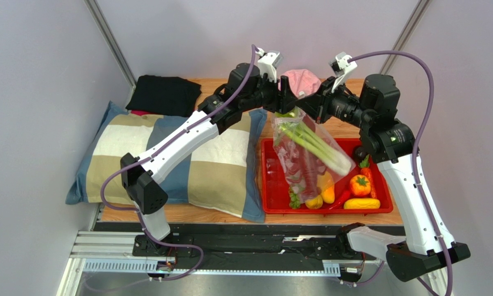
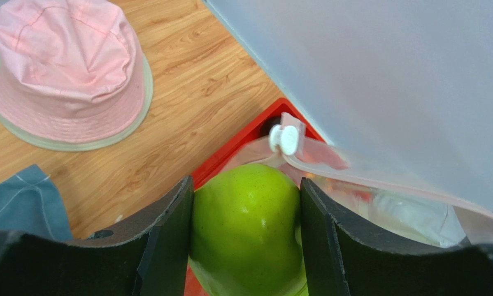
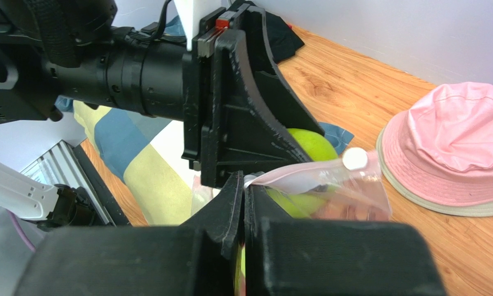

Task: Place the food in the zip-top bag and seal the zipper
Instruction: Place the fake fruit in the zipper food storage bag.

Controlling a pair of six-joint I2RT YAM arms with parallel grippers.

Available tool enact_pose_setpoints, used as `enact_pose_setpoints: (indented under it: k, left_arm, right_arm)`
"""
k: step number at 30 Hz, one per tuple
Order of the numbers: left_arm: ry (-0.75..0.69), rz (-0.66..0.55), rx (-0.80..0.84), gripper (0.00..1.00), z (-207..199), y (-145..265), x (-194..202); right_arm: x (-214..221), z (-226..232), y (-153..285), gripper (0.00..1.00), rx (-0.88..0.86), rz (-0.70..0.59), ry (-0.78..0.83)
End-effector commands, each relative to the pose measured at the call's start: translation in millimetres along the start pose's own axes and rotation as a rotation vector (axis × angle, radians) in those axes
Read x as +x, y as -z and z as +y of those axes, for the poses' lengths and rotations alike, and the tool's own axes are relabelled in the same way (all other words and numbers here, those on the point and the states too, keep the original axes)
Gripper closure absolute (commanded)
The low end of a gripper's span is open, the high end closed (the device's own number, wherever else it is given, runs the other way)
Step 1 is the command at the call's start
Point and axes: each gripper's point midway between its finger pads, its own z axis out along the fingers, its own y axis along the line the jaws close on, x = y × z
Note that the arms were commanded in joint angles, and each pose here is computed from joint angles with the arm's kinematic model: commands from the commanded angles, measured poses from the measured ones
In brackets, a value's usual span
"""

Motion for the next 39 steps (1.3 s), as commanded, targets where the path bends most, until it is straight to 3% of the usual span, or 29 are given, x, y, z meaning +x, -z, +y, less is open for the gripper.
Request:
enact_pose_setpoints:
  k: [1, 8, 14, 21, 27, 32, 39]
  left_arm:
    - [0.095, -0.117, 0.053, 0.99, -18, 9, -29]
    - [0.098, -0.097, 0.311, 1.0, -60, 26, -16]
    - [-0.042, -0.031, 0.543, 1.0, -91, 50, 6]
    - [-0.106, 0.084, 0.586, 0.99, -86, 34, 33]
    - [-0.273, 0.087, 0.633, 0.85, -90, 26, 31]
    - [-0.466, 0.097, 0.724, 0.81, -97, 53, 40]
    - [-0.684, 0.037, 0.811, 0.68, -108, 93, 50]
  right_arm:
    - [-52, 29, 16, 1.0, -0.087, -0.185, 0.119]
    - [-50, 13, 10, 1.0, -0.014, -0.193, 0.098]
    - [-49, 4, 8, 1.0, 0.033, -0.195, 0.06]
    - [-52, 18, 8, 1.0, -0.033, -0.22, -0.023]
    - [-59, 30, 14, 1.0, -0.083, -0.25, -0.057]
    - [-54, 24, 17, 1.0, -0.036, -0.217, -0.025]
    - [-37, 12, 14, 1.0, 0.012, -0.169, -0.028]
